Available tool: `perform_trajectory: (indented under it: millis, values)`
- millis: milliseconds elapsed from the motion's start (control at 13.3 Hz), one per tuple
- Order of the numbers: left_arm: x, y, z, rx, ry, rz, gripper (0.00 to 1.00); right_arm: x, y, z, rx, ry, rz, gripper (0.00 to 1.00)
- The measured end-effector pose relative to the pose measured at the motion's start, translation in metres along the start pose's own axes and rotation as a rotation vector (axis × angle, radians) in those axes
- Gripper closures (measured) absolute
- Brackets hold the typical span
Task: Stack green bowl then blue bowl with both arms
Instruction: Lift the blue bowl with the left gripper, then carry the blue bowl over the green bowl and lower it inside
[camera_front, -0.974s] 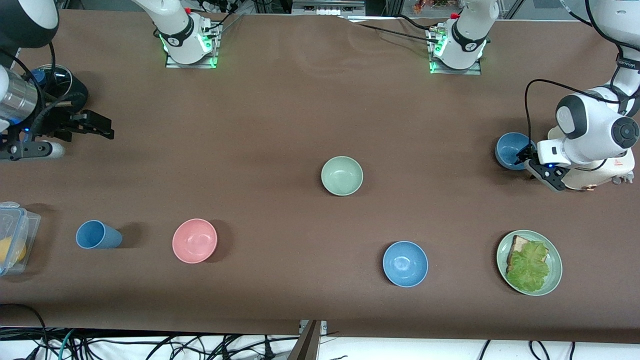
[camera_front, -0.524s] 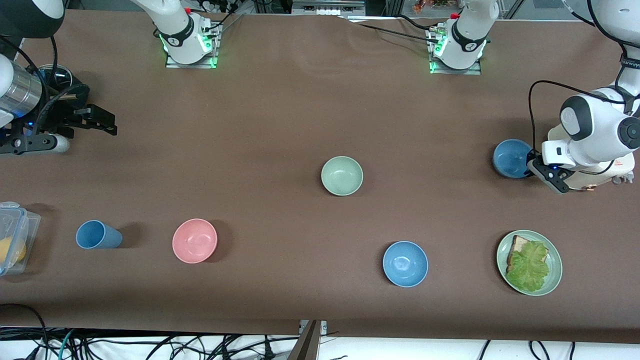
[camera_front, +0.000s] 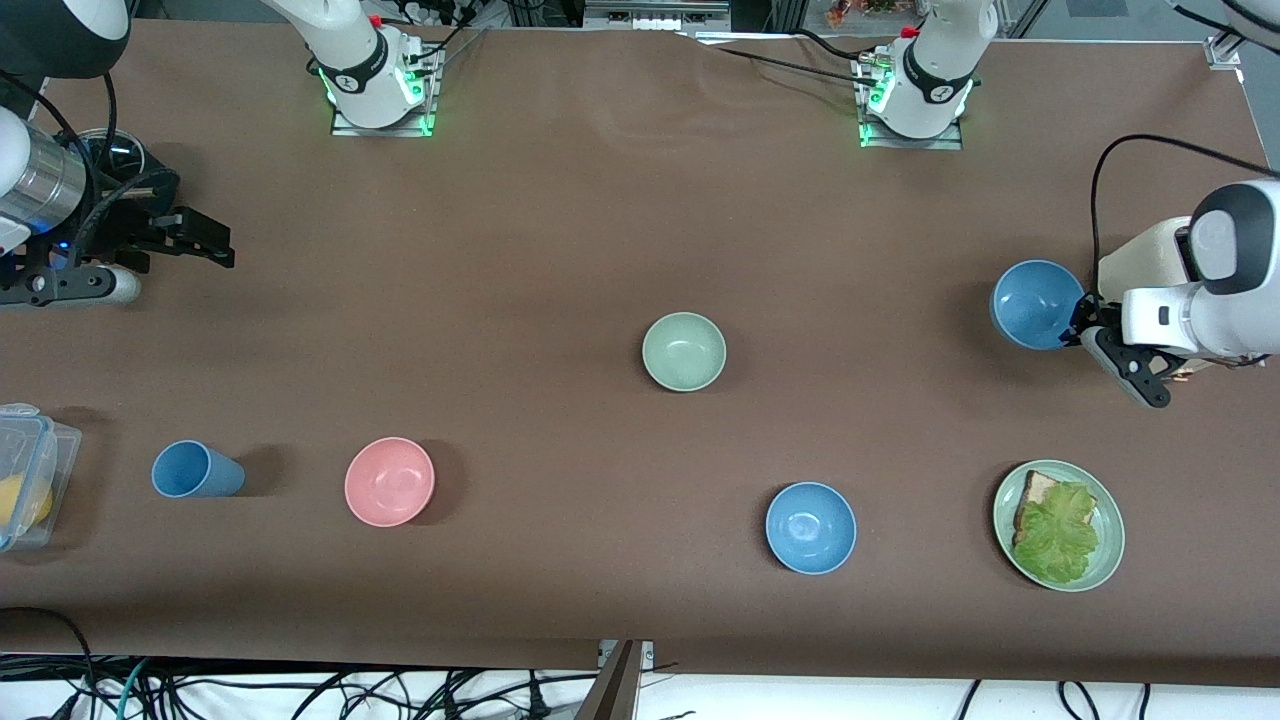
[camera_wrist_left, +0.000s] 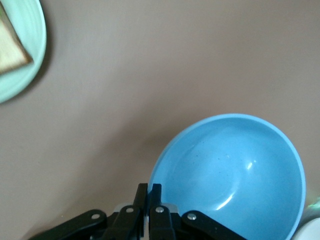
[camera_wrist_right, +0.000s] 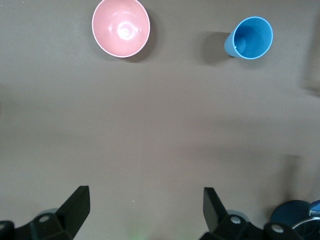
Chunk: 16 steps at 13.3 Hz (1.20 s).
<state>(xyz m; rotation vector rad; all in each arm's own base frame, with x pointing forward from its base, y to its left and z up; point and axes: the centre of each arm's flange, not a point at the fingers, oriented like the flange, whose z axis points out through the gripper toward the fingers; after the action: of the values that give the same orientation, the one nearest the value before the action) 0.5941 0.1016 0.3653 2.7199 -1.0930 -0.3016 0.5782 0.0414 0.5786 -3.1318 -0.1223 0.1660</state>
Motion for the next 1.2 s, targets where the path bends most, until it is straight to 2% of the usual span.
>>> perform_trajectory:
  millis: [225,375,599,749,974,1199]
  values:
    - [0.059,0.052,-0.041,0.016,0.012,-0.072,0.95,0.000,-0.002,0.000,0.000,0.000,-0.003,0.00]
    - [0.104,0.096,-0.040,0.024,0.006,-0.129,0.95,0.000,-0.002,0.000,0.000,0.001,-0.003,0.00]
    - [0.176,0.191,-0.033,0.056,-0.013,-0.100,0.95,0.000,-0.002,0.000,0.000,0.002,-0.003,0.00]
    - [0.210,0.245,-0.025,0.077,-0.004,-0.156,0.95,0.000,-0.002,0.000,0.000,0.002,-0.003,0.00]
    - [0.256,0.301,0.000,0.088,0.070,-0.240,0.95,0.000,-0.001,0.000,0.000,0.002,-0.002,0.00]
    - [0.299,0.331,0.063,0.071,0.109,-0.219,0.95,0.000,-0.001,0.000,0.000,0.002,-0.002,0.00]
